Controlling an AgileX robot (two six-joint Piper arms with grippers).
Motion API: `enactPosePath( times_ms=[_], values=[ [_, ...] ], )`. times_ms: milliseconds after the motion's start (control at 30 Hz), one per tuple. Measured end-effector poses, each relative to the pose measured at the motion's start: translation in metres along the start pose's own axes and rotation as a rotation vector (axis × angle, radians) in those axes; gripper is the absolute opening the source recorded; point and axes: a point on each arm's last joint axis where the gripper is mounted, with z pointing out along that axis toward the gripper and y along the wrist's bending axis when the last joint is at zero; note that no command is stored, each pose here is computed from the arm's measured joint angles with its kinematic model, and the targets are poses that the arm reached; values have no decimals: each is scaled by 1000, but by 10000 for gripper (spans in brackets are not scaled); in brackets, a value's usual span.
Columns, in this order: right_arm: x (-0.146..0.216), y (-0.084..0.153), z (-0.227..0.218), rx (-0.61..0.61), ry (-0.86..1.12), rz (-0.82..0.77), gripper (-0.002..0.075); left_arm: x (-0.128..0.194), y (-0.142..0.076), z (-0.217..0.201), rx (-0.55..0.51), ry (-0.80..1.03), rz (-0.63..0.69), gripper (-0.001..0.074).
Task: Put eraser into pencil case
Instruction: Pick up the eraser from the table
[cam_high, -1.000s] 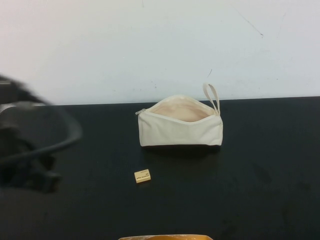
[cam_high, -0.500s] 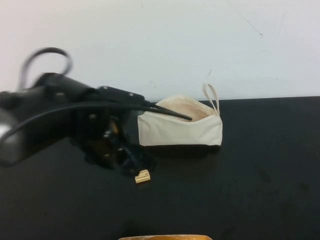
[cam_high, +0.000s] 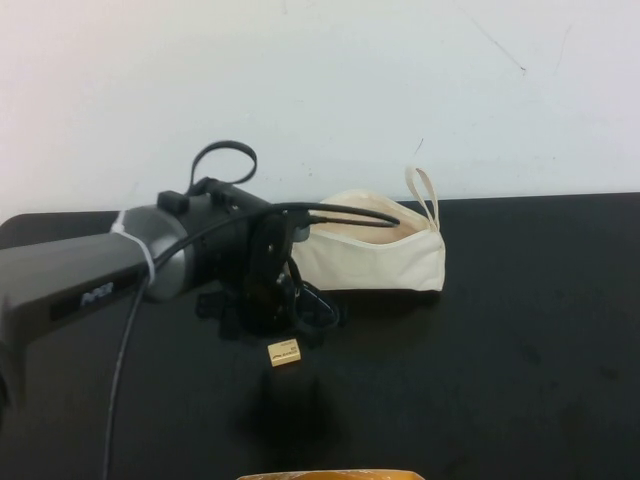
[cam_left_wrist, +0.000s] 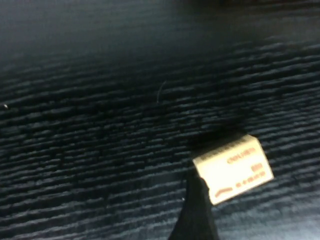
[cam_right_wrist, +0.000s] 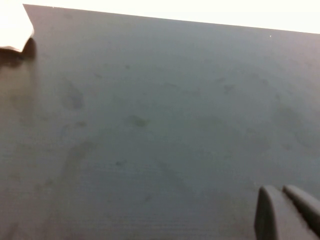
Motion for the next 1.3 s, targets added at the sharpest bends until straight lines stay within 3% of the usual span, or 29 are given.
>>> enactPosePath(
  times_ms=[300, 1300],
  values=[
    [0, 0, 0, 0, 0, 0, -1, -1, 10, 22, -37, 19, -120, 496],
    [0, 0, 0, 0, 0, 0, -1, -5, 8, 23, 6, -18, -145, 487]
  ],
)
